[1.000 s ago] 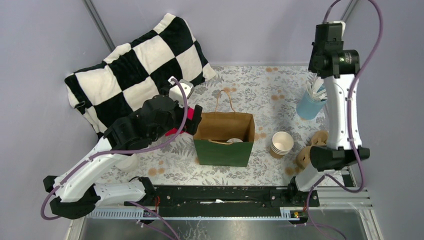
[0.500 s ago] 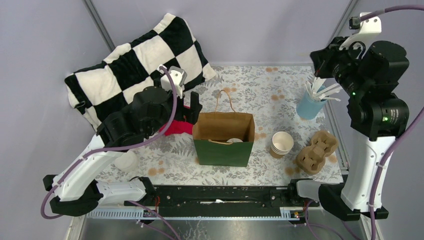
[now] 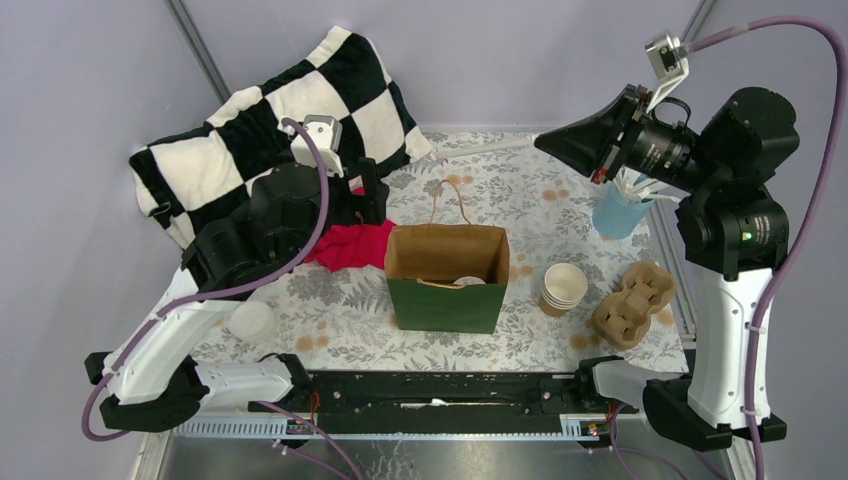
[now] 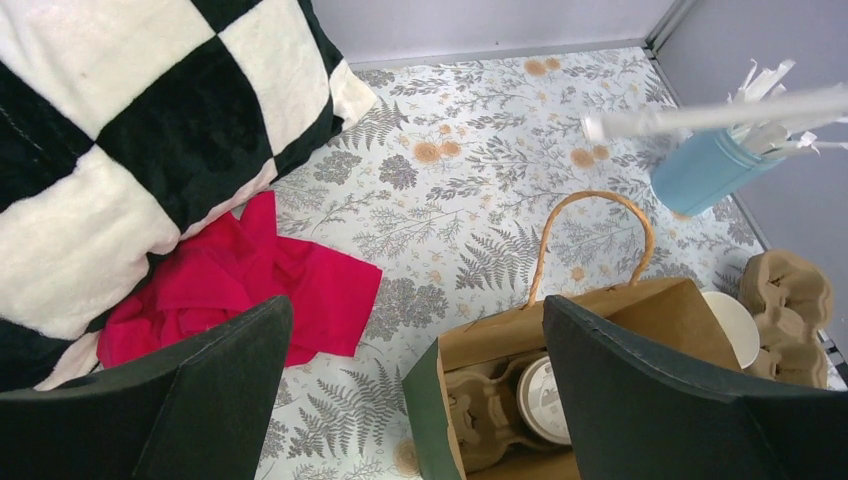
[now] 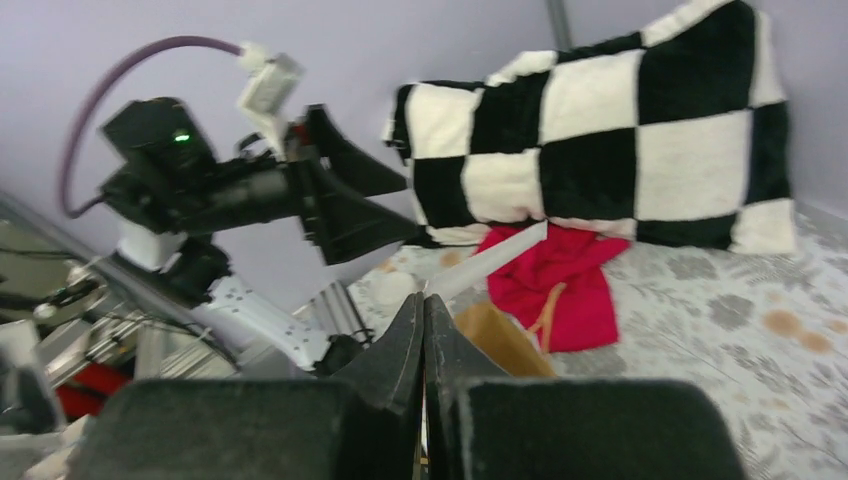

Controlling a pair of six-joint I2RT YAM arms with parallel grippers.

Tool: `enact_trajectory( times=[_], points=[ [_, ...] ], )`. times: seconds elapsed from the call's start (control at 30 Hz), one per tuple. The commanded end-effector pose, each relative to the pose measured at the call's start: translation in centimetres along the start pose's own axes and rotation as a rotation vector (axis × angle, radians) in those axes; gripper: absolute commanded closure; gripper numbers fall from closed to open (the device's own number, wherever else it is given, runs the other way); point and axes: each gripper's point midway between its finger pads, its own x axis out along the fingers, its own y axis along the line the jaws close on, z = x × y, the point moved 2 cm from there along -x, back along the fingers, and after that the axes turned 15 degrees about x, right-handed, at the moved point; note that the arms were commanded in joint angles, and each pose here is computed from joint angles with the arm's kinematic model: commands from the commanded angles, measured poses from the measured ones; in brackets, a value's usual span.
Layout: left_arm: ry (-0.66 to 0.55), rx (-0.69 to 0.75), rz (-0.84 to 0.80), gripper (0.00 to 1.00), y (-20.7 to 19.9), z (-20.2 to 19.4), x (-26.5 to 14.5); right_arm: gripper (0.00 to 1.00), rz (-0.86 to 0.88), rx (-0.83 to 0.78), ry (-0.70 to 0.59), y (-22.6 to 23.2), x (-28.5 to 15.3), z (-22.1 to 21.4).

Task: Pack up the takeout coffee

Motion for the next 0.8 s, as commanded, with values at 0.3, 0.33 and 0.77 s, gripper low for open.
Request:
enact_trajectory(
  times=[0.3, 0.33, 0.77],
  points=[
    [-0.086, -0.097, 0.121, 0.01, 2.7, 2.7, -1.5, 1.00, 0.259, 0.122, 0.236, 4.1, 0.6, -5.1],
    [-0.089, -0.096, 0.124, 0.01, 2.7, 2.8, -1.6, 1.00, 0.262, 0.132, 0.258, 3.9, 0.8, -5.6],
    [-0.068, -0.112, 0.120, 0.01, 2.2, 2.0, -0.9, 1.00, 0.139, 0.211, 0.458, -0.7, 3.8, -12.0]
  ],
)
